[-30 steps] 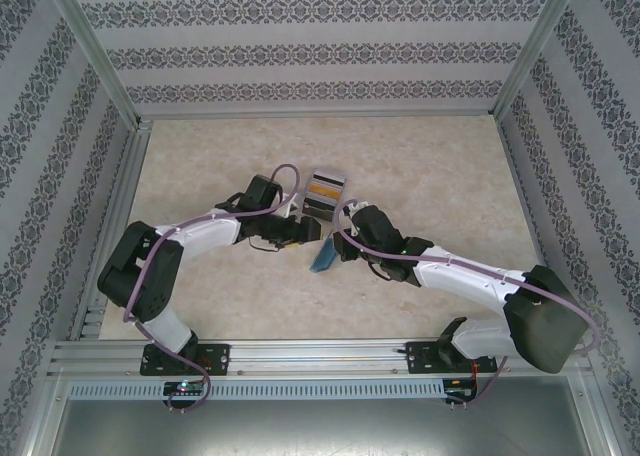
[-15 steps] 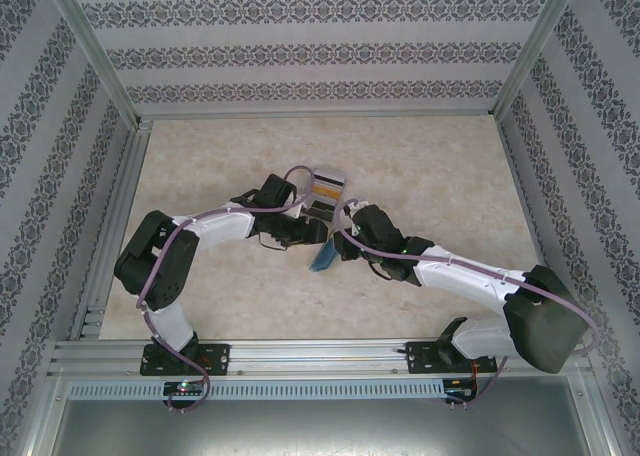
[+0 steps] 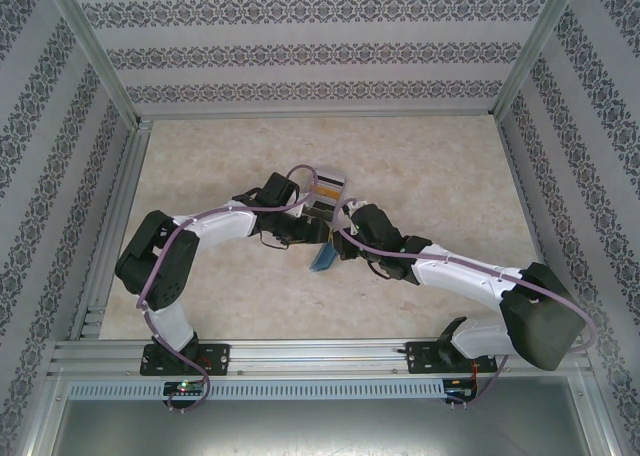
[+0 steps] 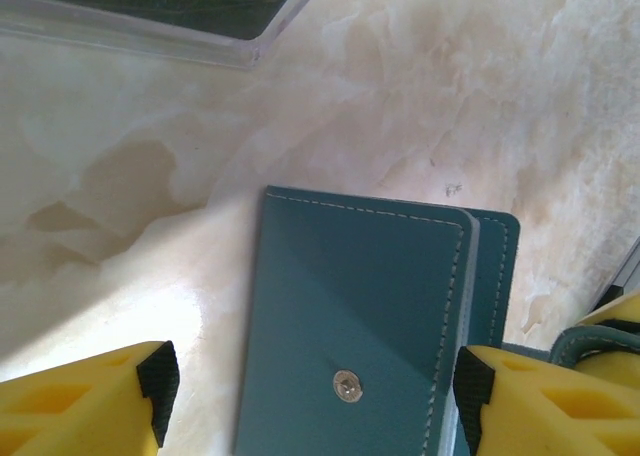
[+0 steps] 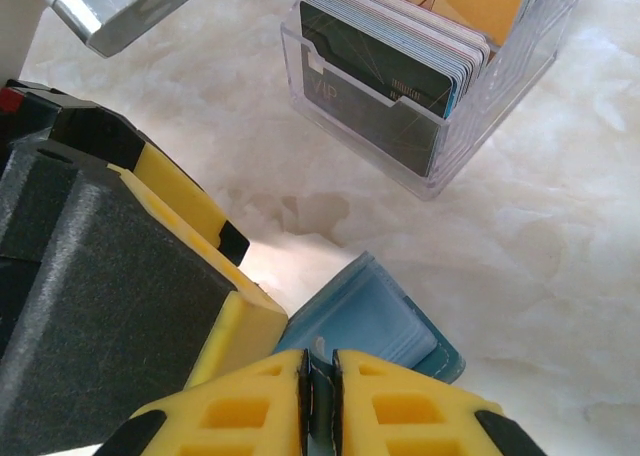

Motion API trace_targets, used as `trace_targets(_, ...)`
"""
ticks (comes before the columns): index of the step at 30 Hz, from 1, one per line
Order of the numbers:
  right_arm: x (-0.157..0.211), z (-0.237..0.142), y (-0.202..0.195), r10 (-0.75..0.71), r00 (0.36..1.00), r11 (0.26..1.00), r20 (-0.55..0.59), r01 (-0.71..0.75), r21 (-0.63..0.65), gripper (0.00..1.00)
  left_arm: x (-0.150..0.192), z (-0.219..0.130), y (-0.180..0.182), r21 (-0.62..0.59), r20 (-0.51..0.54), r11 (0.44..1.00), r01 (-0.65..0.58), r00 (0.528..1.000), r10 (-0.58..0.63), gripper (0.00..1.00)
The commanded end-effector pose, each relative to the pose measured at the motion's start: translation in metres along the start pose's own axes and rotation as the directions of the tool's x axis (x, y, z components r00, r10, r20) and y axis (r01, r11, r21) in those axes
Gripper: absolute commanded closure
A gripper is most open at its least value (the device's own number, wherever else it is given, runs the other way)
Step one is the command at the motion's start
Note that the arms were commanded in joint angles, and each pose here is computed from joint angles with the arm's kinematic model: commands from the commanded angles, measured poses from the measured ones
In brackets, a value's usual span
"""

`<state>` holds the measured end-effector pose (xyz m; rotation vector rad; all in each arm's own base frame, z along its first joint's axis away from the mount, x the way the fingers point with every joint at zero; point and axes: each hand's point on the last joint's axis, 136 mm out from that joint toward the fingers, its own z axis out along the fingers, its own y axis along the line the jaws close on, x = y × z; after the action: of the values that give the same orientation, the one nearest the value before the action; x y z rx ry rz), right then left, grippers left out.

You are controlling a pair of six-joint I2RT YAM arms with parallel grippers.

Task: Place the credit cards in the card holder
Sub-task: Open the card holder at the center of the table.

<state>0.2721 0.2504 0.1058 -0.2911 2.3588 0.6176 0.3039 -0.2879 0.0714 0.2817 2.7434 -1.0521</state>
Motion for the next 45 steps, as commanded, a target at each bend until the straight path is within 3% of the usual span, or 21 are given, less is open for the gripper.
trace_targets(1, -0.018, -0.002, 0.007, -0.001, 0.999, 1.000, 0.041, 0.002, -0.028, 0.82, -0.002, -0.010, -0.014, 0.020, 0.032, 0.999, -0.046, 0.998, 0.046, 0.24)
trace_targets(6, -0.019, -0.002, 0.008, 0.000, 0.999, 1.000, 0.041, 0.002, -0.031, 0.82, 0.000, -0.010, -0.021, 0.065, 0.030, 0.996, -0.058, 0.998, 0.056, 0.24)
trace_targets(17, -0.020, -0.004, 0.006, 0.004, 0.999, 1.000, 0.052, -0.003, -0.025, 0.82, 0.008, 0.001, 0.001, -0.031, -0.013, 0.999, -0.042, 0.999, 0.041, 0.31)
trace_targets(37, -0.020, -0.009, -0.002, 0.018, 0.998, 1.000, 0.064, -0.017, -0.013, 0.82, 0.005, 0.000, 0.019, -0.124, 0.025, 0.992, -0.030, 0.999, 0.034, 0.44)
trace_targets(45, -0.011, -0.008, -0.016, 0.042, 0.998, 0.999, 0.057, -0.042, 0.009, 0.81, 0.007, 0.000, 0.021, -0.115, 0.035, 0.993, -0.021, 0.999, 0.025, 0.80)
